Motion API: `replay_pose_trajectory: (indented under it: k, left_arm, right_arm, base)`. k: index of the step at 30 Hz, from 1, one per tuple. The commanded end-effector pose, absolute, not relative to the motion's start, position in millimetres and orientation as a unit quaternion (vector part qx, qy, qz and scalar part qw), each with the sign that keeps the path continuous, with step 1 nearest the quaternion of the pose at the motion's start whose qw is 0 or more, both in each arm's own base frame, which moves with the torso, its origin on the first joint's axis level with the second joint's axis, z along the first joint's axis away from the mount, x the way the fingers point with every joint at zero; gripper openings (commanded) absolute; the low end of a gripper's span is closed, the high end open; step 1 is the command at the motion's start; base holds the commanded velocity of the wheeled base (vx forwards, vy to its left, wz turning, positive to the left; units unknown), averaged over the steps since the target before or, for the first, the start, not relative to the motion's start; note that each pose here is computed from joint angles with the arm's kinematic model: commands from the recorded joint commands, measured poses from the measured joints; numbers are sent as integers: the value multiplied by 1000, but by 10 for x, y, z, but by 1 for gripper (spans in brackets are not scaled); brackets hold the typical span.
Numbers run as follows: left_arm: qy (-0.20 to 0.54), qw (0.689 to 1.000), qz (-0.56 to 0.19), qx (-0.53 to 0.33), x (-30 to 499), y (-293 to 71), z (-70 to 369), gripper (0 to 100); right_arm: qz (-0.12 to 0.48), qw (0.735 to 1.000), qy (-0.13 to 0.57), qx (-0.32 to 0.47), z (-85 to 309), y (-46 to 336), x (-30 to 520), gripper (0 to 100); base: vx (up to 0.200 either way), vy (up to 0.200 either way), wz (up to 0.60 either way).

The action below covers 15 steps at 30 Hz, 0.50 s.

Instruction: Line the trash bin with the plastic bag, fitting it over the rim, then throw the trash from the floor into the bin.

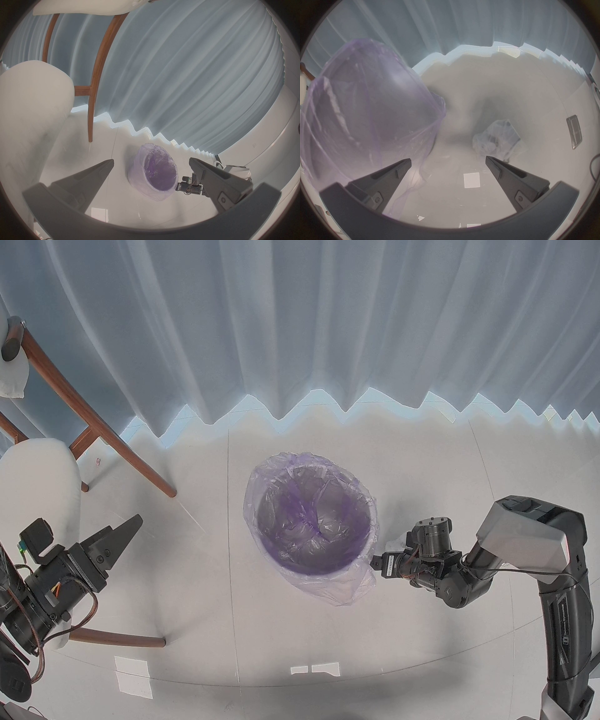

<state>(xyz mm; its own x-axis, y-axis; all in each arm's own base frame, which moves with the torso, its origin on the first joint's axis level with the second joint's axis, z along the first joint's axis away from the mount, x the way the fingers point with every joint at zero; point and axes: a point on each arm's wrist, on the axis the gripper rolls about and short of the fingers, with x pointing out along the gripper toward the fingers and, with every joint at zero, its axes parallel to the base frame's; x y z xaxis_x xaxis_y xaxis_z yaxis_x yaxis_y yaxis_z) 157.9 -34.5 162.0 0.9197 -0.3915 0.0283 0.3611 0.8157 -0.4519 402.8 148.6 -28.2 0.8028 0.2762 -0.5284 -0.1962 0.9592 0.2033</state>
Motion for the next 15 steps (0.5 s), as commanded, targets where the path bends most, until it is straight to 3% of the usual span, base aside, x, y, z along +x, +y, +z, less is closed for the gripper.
replay_pose_trajectory:
  k: [1,9,15]
  left_arm:
    - [35,952,-198,-231,1582,-347,1614,100]
    - [36,951,-202,-230,1589,-359,1617,100]
    - [37,951,-202,-230,1595,-362,1614,100]
  right_arm:
    - [101,946,299,71,-419,1336,4086,100]
    - [48,963,245,99,168,765,4135,100]
    - [29,961,255,100,206,600,4080,100]
  base:
    - [0,0,0]
    - [0,0,0]
    - [0,0,0]
